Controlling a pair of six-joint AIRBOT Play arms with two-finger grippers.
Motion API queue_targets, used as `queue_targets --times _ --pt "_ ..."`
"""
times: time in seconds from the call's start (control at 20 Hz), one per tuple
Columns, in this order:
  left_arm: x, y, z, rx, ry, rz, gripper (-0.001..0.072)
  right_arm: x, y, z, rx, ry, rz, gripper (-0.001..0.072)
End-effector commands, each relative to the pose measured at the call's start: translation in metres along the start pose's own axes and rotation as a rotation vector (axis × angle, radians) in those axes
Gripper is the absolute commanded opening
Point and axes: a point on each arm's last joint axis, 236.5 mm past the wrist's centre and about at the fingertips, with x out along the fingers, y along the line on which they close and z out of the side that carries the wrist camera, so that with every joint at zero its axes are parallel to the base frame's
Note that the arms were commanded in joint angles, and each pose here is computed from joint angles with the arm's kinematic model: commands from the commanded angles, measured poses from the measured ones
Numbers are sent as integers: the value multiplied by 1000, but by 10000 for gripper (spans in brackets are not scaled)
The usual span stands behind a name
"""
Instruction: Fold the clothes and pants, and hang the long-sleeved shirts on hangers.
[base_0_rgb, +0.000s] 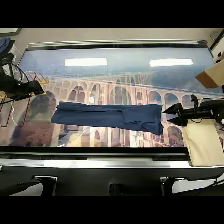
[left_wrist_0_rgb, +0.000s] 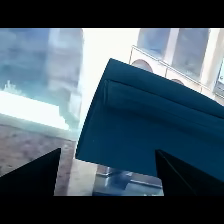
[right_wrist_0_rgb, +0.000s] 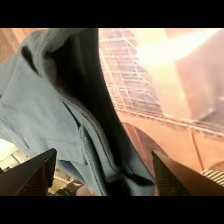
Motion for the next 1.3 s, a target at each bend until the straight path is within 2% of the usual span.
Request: queue_targets --times 0.0,0.25,0.3,0.35,0.4,0.45,0.5,0.6,0.65,0.9,1.25 --pt "-6 1 -4 -32 8 6 682 22 1 -1 -21 9 2 689" --pt "-6 1 -5 -31 14 7 682 68 11 -18 -65 83 -36 672" --pt "-6 1 -6 -31 15 7 682 75 13 -19 -71 87 -46 600" --pt "-6 1 -6 -31 16 7 680 80 16 -19 -78 82 -55 492" --pt "-5 0 -6 -33 18 2 677 83 18 -18 -87 76 -59 317" --pt "-4 -3 -7 -36 23 -12 668 83 21 -17 -87 68 -61 100" --pt "-2 -8 -8 -41 31 -34 595 79 26 -15 -97 55 -59 44" --pt "9 -22 -15 -60 70 -93 130 63 44 -10 -116 22 -56 27" --pt "20 -30 -19 -73 90 -124 14 53 57 -9 -125 5 -48 27" --pt "106 -117 -56 -288 174 -421 14 -4 123 -28 -171 -12 -5 27" --pt "173 -300 -150 -362 281 -615 13 -61 166 -54 -209 -96 -39 27"
